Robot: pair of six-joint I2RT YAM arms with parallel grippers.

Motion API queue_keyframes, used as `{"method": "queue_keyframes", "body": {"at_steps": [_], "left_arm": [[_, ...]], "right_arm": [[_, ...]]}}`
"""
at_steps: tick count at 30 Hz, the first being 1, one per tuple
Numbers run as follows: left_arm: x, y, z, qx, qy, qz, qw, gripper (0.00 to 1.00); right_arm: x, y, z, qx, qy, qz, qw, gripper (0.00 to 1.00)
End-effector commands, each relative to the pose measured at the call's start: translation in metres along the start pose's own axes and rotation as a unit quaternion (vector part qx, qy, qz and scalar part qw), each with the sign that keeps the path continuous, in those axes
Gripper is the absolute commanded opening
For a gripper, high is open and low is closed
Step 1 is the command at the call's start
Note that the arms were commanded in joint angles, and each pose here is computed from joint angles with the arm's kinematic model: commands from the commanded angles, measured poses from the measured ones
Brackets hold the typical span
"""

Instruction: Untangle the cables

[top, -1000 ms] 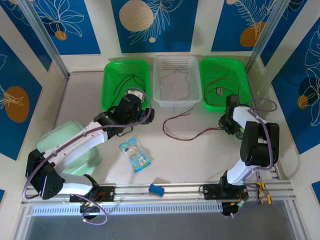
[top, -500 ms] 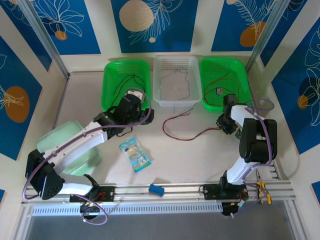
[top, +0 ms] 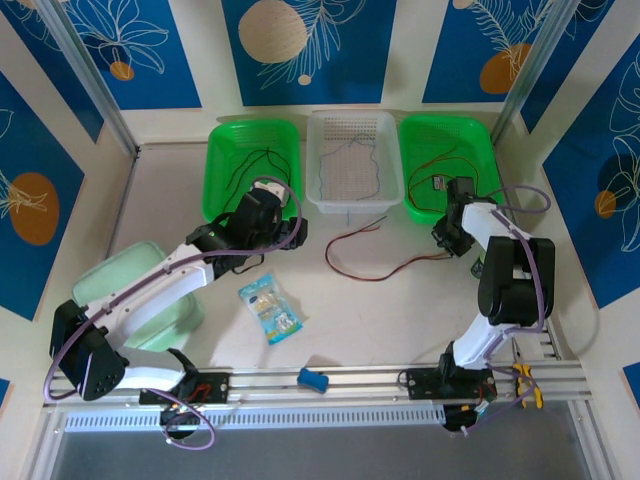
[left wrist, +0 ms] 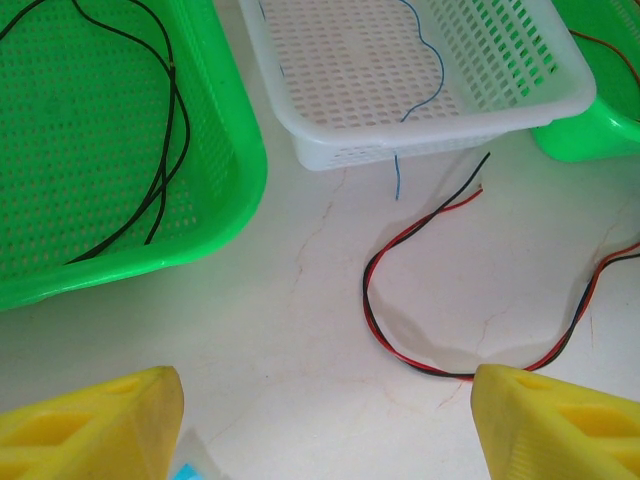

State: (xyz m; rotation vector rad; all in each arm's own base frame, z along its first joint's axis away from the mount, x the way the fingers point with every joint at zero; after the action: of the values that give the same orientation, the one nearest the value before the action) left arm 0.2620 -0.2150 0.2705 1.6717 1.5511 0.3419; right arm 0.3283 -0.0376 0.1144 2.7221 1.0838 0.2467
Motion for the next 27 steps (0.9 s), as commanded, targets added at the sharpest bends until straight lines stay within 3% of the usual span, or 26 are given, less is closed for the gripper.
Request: {"method": "queue_keyframes", "body": {"at_steps": [1, 20, 27], "left_arm": [[-0.003, 0.005, -0.012, -0.014, -0.003, 0.004, 1.0, 0.76], [-0.003, 0.006, -0.011, -0.01, 0.0, 0.005, 1.0, 0.76], [-0.005, 0.006, -0.008, -0.01, -0.001, 0.004, 1.0, 0.76]], "right_arm": [[0.002, 0.002, 0.004, 0.016, 0.007, 0.021, 1.0, 0.22], [-0.007, -0.005, 0.03, 0.058, -0.007, 0.054, 0.997, 0.21], [-0.007, -0.01, 0.018, 0.026, 0.014, 0.053, 0.998, 0.23]]}}
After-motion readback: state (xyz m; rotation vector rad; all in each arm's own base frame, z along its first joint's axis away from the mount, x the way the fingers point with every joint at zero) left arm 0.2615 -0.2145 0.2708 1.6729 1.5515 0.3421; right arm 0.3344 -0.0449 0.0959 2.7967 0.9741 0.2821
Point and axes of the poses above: each hand's point on the last joint's axis, 136 mm out from that joint toward the fingers, its own z axis out along the fingers, its own x axis along the line the jaws close on, y = z × x, the point moved 7 cm from there along -z, back along the fingers, and after that the axes turned 8 degrees about -z, right-handed, at the moved point
